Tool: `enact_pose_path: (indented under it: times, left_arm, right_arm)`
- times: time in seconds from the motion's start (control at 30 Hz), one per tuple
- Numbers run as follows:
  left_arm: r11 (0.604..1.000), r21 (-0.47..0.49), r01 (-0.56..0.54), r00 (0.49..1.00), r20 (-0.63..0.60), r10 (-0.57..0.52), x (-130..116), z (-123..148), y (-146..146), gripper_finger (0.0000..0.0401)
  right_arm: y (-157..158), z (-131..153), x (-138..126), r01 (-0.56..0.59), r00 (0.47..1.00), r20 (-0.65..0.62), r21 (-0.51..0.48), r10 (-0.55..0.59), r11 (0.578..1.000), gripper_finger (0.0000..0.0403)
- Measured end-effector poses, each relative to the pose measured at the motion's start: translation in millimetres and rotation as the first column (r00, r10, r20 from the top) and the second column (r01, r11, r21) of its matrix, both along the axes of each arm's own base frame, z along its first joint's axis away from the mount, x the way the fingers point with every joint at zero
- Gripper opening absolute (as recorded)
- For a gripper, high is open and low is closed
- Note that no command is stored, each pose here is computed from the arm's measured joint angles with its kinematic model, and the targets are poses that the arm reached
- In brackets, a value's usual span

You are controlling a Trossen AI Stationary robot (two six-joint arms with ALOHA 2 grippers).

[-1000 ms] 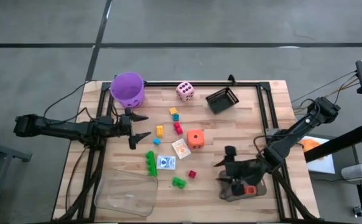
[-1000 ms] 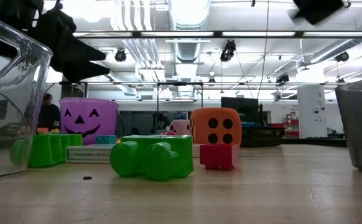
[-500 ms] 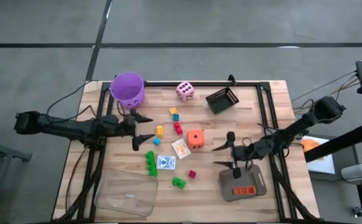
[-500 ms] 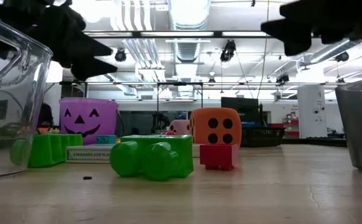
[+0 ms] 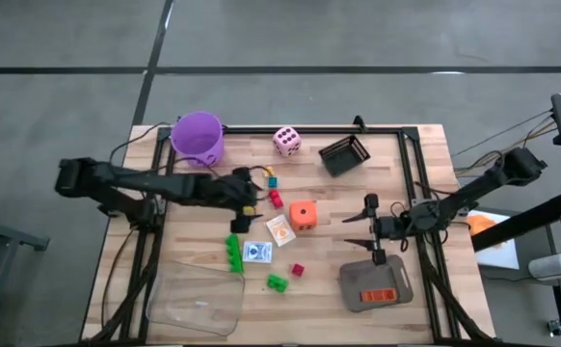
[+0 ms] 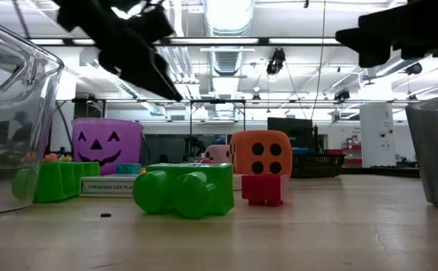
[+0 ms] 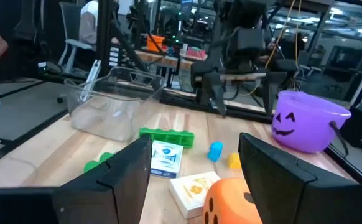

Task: Pick & Place Toys
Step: Put the red game piece into the black bin

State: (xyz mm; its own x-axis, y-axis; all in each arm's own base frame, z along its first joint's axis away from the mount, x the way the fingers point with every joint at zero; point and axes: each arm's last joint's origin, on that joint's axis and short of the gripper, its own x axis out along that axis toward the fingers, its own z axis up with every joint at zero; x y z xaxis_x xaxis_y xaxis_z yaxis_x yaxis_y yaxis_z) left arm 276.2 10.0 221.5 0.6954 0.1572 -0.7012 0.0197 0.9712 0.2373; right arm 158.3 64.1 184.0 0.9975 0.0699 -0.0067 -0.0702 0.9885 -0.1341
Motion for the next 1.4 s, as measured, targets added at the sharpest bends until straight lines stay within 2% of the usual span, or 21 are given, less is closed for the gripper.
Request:
enact_pose_path:
  times: [0.17,0.3,0.5,0.77,1.4]
  left_arm:
    - [0.992,0.081,0.093,0.979,-0.189,-0.076,37,-9,8,0.037]
    - [0.98,0.115,0.162,0.933,-0.342,-0.114,58,-24,21,0.037]
    - [0.964,0.147,0.221,0.881,-0.455,-0.132,77,-44,47,0.037]
    - [0.942,0.139,0.304,0.85,-0.485,-0.203,80,-51,60,0.037]
    - [0.942,0.047,0.333,0.862,-0.421,-0.283,82,-50,62,0.037]
  right_arm:
    - [-5,-3,-9,0.006,1.0,0.002,0.001,-0.006,1.0,0.0238]
    - [-6,-4,-12,-0.006,1.0,-0.014,-0.005,0.006,1.0,0.0238]
    - [-6,-5,-13,-0.019,0.999,-0.026,-0.008,0.019,1.0,0.0238]
    - [-6,-8,-14,-0.026,0.999,-0.04,-0.013,0.025,1.0,0.0238]
    - [-6,-8,-14,-0.024,0.999,-0.04,-0.014,0.023,1.0,0.0238]
